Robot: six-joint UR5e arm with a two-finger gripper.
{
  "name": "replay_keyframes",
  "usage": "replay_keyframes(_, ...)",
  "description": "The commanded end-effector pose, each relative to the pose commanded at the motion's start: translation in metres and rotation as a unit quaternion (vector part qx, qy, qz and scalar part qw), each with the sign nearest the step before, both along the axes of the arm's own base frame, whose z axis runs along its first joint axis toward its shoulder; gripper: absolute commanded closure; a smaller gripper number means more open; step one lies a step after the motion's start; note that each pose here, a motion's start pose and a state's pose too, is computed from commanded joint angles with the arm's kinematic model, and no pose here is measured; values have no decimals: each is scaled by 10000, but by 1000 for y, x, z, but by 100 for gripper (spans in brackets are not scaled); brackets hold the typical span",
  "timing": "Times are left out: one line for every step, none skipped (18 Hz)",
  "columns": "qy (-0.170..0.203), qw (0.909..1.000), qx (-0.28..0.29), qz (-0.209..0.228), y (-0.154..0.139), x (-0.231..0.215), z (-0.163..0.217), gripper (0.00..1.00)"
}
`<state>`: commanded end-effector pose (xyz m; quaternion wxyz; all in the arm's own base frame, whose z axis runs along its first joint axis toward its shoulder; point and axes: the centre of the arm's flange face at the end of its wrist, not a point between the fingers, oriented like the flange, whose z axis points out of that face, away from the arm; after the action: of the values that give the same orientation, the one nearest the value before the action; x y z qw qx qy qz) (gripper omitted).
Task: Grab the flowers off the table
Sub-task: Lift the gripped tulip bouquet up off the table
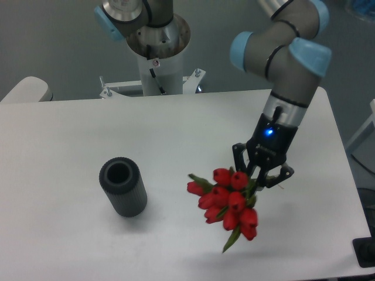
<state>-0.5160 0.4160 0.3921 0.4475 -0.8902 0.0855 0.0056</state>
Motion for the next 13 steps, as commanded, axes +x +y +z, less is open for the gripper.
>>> replay_keyframes(-61, 9999, 102, -17, 1, 1, 2, 81)
replay_keyframes(-119, 9998, 129, 17, 2, 1, 4, 81)
replay_keyframes(-152, 9998, 135, 62, 2, 0, 6, 81)
replay_keyframes(-185, 9997, 163, 78, 2, 0, 8, 81)
replay_keyframes(-187, 9996, 172, 79, 2, 0, 8, 81)
replay_keyframes(-189, 9996, 181, 81, 3, 0, 9, 81)
replay_keyframes(-182, 9996, 184, 73, 4, 0, 10, 81)
replay_keyframes(-193, 9996, 187, 83, 5, 0, 11, 81)
replay_keyframes(-211, 9996, 185, 81, 6, 1, 11, 81)
replay_keyframes(-236, 9995, 182, 76, 9, 3, 10, 81)
replay_keyframes(-263, 9994, 189, 87, 10, 3, 11, 81)
replay_keyframes(-259, 9994, 186, 91, 11, 3, 11, 81)
replay_keyframes(-231, 9995, 198, 90, 11, 2, 14, 81)
